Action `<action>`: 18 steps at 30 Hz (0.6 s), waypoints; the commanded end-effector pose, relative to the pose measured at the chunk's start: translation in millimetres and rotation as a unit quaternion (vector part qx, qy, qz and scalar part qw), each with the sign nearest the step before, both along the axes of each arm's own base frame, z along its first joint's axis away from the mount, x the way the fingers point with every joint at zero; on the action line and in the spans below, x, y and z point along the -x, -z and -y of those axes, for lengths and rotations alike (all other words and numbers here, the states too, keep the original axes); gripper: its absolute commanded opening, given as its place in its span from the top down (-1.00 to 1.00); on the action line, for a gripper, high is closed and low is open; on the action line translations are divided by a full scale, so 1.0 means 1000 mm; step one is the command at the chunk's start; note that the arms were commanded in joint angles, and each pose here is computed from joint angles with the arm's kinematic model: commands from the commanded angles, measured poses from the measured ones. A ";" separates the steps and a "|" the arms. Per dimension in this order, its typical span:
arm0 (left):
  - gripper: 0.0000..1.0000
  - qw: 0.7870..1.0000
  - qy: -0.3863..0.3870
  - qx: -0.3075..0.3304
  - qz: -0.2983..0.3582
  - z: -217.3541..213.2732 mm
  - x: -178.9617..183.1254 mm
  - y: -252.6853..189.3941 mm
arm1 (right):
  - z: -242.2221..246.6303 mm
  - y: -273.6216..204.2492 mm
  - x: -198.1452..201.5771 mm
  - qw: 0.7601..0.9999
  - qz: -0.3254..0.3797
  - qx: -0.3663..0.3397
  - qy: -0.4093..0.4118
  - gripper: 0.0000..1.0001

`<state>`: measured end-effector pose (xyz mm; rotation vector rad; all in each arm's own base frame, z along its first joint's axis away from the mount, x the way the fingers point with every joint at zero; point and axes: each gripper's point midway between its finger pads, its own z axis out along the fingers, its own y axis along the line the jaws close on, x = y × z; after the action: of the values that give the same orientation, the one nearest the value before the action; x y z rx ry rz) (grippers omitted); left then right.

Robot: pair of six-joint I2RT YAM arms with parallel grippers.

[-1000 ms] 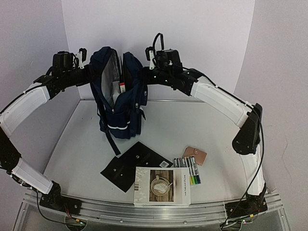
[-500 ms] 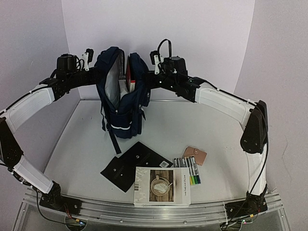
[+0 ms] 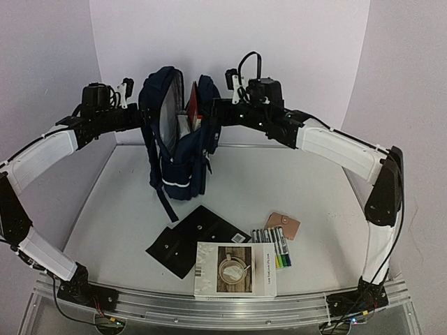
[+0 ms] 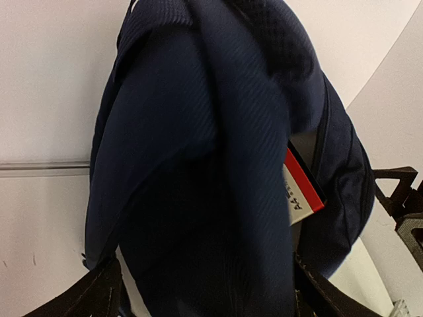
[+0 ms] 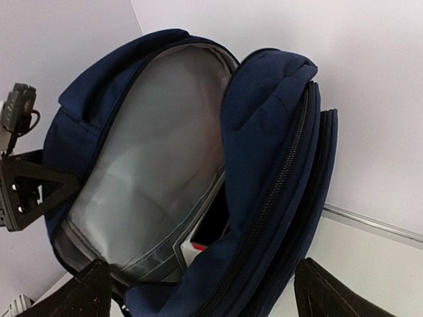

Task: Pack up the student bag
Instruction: Place the book in the student bag, then pick up the book from the center of the board.

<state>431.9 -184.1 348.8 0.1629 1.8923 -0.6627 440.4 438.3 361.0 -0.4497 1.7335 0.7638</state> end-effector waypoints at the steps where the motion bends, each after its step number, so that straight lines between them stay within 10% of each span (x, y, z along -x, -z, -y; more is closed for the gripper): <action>1: -0.89 0.998 0.062 0.029 0.001 0.013 0.029 -0.016 | 0.034 -0.070 0.026 0.998 0.042 -0.046 0.028 -0.96; 18: -0.99 0.991 0.113 0.065 0.011 0.026 0.049 -0.031 | 0.072 -0.022 0.044 0.997 -0.014 -0.009 0.070 -0.97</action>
<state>393.9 -205.9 357.3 0.2651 1.8942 -0.8805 406.6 374.2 369.7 -0.3213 1.7831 0.6583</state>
